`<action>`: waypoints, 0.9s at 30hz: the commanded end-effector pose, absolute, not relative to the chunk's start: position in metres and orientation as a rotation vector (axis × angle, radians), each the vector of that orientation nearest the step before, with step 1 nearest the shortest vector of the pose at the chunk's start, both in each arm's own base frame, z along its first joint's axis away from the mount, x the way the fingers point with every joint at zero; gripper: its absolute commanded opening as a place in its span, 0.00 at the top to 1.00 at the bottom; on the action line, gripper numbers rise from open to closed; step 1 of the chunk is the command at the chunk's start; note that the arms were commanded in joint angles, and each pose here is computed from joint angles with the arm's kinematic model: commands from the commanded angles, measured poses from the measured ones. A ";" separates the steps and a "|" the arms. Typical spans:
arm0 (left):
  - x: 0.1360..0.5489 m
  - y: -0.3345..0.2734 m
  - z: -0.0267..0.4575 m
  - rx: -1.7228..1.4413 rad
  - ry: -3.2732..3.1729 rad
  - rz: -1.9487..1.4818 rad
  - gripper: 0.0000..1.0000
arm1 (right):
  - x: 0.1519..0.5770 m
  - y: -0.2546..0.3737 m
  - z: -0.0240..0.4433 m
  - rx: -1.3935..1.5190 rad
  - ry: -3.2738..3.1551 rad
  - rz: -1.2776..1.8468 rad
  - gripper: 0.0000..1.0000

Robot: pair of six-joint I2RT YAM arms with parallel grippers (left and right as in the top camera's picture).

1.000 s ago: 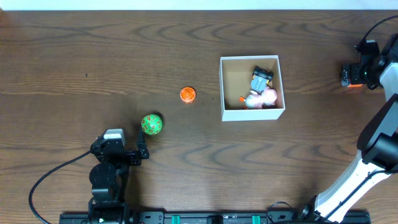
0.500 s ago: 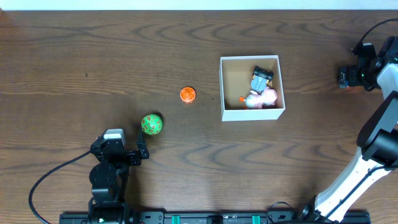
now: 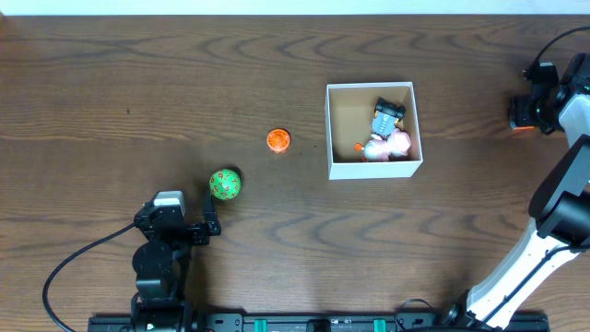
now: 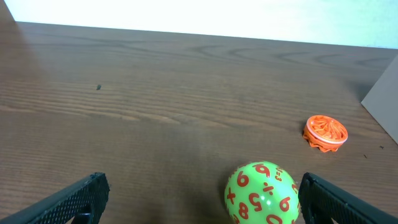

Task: Pack container
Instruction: 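Lower right gripper onto the colorful cube and grasp it, then carry the cube with right gripper into the box's left side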

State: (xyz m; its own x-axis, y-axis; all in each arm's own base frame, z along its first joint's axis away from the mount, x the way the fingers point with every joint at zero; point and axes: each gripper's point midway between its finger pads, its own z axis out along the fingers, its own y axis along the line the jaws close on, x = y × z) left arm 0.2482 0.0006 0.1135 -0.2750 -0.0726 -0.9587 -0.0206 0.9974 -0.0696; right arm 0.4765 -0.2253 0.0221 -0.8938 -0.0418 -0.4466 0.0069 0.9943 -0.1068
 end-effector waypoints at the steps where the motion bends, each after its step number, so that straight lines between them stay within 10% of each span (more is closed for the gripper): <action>1: 0.245 0.002 0.097 -0.083 1.899 -0.051 0.02 | 0.479 -0.228 0.023 0.001 2.664 -0.133 0.36; 27: 0.245 0.002 0.097 -0.083 1.899 -0.051 0.02 | 0.513 -0.202 0.107 0.020 2.638 -0.135 0.57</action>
